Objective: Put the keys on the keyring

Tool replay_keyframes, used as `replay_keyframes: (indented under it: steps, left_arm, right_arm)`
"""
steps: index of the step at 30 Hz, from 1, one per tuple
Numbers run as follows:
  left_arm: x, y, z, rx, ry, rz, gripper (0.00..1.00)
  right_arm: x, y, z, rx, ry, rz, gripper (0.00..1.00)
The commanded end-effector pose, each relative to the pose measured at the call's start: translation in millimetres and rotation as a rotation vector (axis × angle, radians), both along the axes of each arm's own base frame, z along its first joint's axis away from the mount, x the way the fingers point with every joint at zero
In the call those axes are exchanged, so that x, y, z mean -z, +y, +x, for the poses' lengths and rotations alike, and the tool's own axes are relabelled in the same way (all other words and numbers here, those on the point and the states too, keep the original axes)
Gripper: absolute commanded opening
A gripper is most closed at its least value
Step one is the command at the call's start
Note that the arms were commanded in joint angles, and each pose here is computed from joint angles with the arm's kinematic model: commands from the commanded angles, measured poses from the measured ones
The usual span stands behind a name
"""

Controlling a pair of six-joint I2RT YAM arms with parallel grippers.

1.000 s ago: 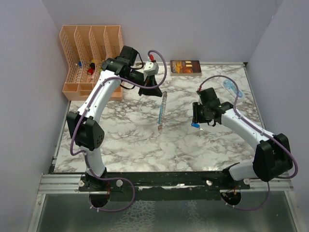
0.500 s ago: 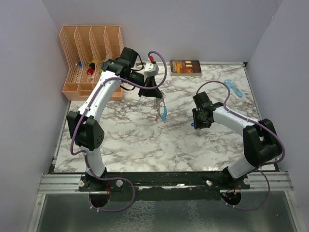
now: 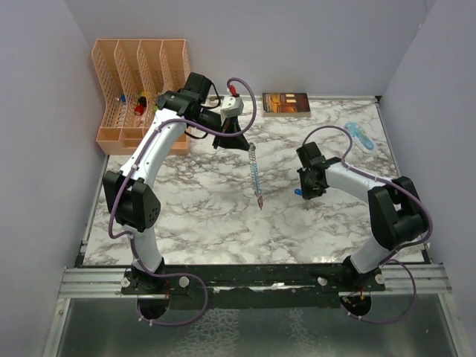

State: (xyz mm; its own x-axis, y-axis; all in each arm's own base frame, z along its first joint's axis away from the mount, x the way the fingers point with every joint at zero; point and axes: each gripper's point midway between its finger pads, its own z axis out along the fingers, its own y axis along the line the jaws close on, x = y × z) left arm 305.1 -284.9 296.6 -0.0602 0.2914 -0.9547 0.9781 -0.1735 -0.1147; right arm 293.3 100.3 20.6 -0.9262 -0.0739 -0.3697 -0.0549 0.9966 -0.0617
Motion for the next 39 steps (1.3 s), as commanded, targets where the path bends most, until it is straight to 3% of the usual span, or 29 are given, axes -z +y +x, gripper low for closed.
replay_keyframes:
  steps: [1, 5, 10, 16, 22, 29, 39]
  left_arm:
    - [-26, 1, -7, 0.023, -0.037, -0.075, 0.00]
    - [-26, 2, -7, 0.019, -0.035, -0.075, 0.00]
    - [-24, 2, -3, 0.009, -0.037, -0.066, 0.00]
    - [-20, 5, 5, -0.021, -0.074, -0.021, 0.00]
    - [-19, 9, 6, -0.026, -0.128, 0.015, 0.00]
    - [-16, 5, 1, -0.006, -0.159, 0.041, 0.00]
    - [-17, -9, -19, 0.059, -0.148, 0.037, 0.00]
  right_arm:
    - [1, -5, 15, 0.007, -0.043, -0.027, 0.13]
    - [-11, -5, 19, 0.007, -0.081, -0.019, 0.02]
    - [-49, -4, 25, -0.028, -0.172, -0.002, 0.01]
    - [-117, 27, 21, -0.304, -0.374, 0.166, 0.01]
    - [-202, 78, -10, -0.624, -0.610, 0.444, 0.01]
    - [-237, 110, -43, -0.825, -0.595, 0.638, 0.01]
    - [-285, 128, -46, -0.888, -0.673, 0.762, 0.01]
